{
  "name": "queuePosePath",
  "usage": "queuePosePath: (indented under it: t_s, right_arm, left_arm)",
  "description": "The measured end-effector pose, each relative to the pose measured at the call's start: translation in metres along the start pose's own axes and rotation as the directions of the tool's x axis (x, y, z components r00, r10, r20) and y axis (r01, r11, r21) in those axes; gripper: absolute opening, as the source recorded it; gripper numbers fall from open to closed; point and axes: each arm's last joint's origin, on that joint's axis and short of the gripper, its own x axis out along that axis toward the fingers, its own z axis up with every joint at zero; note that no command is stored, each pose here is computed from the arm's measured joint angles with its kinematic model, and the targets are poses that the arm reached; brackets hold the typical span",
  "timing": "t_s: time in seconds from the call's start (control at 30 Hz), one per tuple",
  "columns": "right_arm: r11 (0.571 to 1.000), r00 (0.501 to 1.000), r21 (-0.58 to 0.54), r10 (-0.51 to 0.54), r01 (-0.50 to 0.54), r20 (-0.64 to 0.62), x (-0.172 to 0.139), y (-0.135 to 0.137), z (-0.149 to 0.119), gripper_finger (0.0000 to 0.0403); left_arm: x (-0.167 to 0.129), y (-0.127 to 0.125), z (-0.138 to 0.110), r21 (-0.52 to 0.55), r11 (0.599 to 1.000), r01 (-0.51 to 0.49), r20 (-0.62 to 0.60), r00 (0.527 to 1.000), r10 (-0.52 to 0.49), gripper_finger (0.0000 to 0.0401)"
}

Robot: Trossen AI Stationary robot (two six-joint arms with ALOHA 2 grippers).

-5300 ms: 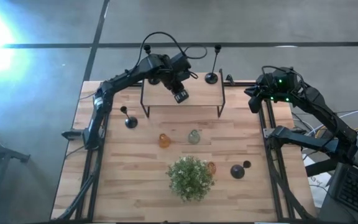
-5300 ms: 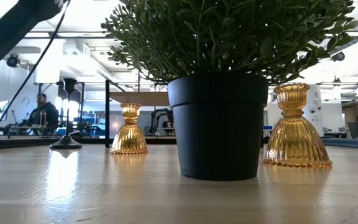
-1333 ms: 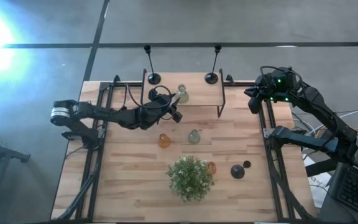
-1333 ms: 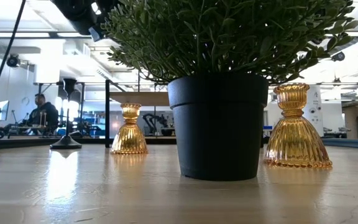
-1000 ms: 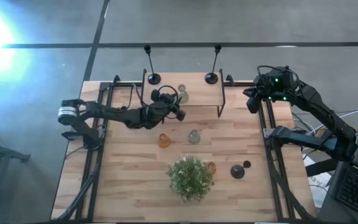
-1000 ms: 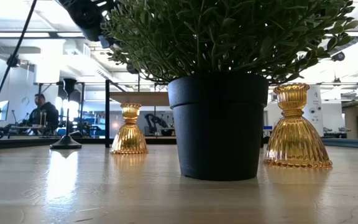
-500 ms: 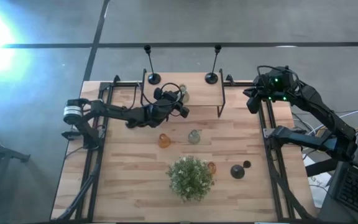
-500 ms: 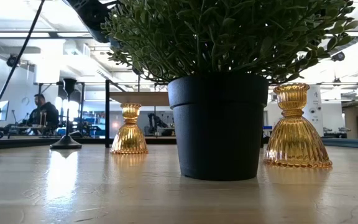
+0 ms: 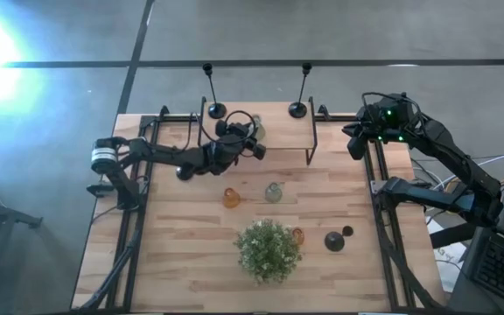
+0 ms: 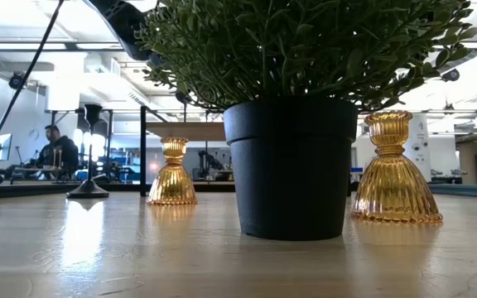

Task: Pick & Place candle stick holders
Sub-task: Put the left green glass candle holder on the shelf

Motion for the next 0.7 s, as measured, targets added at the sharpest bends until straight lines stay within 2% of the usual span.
queuePosePath:
  t_s: [0.23,0.7]
  right_arm:
    - [1.0,1.0,0.0,0.0,0.0,0.0,0.0,0.0,0.0,0.0043]
    - [1.0,1.0,-0.001,0.0,0.0,0.0,0.0,0.0,0.0,0.0043]
  left_arm:
    - [0.007,0.008,0.001,-0.018,1.0,-0.02,-0.001,1.0,0.02,0.0136]
    - [0.02,0.021,0.003,-0.027,1.0,0.012,-0.014,1.0,-0.013,0.0136]
